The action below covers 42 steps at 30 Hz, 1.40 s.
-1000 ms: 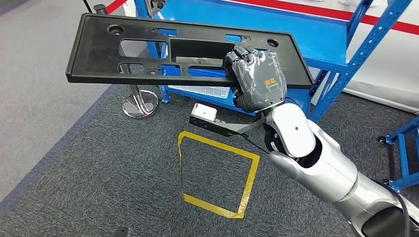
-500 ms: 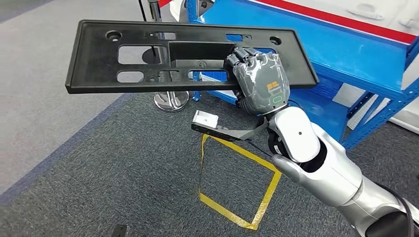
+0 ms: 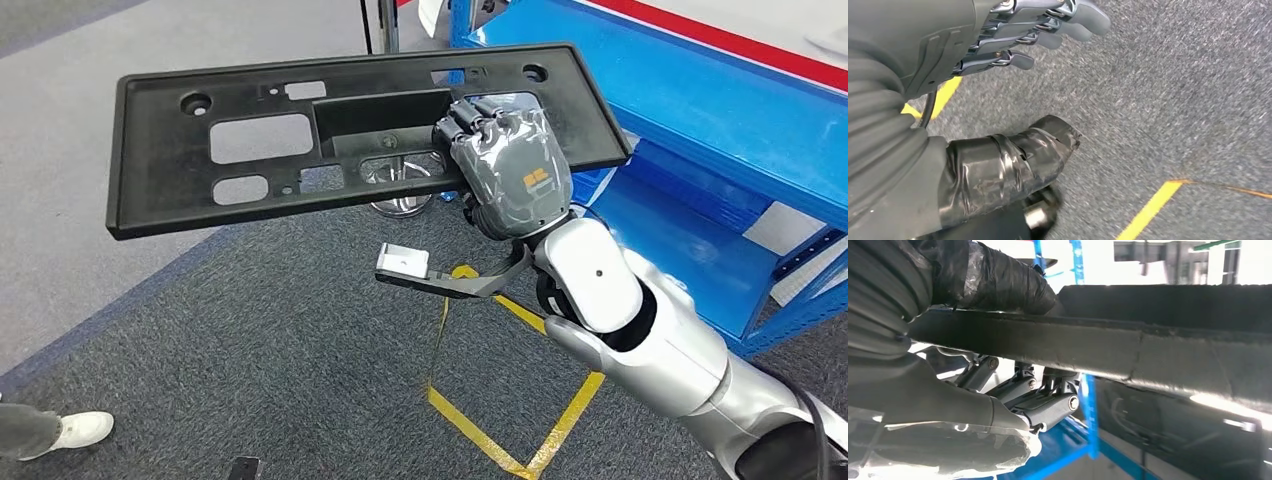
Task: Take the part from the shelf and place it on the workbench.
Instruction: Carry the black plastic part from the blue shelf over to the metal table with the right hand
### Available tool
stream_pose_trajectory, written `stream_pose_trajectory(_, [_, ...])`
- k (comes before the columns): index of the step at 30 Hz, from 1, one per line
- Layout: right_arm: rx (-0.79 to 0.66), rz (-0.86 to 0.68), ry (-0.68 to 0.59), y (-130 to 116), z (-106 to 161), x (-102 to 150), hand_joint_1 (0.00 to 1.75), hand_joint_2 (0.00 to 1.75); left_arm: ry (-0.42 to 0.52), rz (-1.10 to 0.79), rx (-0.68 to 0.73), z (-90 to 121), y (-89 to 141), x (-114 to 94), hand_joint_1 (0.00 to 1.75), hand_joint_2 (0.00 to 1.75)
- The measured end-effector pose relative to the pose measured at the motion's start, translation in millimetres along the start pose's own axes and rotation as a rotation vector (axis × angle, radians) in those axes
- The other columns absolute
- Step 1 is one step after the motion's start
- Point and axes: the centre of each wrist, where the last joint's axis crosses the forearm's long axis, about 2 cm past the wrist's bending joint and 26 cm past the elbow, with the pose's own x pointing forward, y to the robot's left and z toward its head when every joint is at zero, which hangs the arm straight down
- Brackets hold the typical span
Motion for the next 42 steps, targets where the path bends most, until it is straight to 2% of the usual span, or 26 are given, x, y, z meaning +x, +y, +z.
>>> stream_pose_trajectory(8, [-0.020, 0.019, -0.034, -7, -1, 4, 1.75, 1.75, 0.012, -0.011, -0.008, -1, 0, 2, 0.00, 1.75])
stream_pose_trajectory(22, [-0.007, 0.010, -0.046, -7, 3, 8, 1.75, 1.75, 0.027, -0.003, -0.018, 2, 3, -4, 0.00, 1.75])
stream_pose_trajectory(42, [0.005, -0.034, -0.053, -1, 8, 11, 1.75, 1.75, 0.013, -0.008, -0.033, -2, 3, 2, 0.00, 1.75])
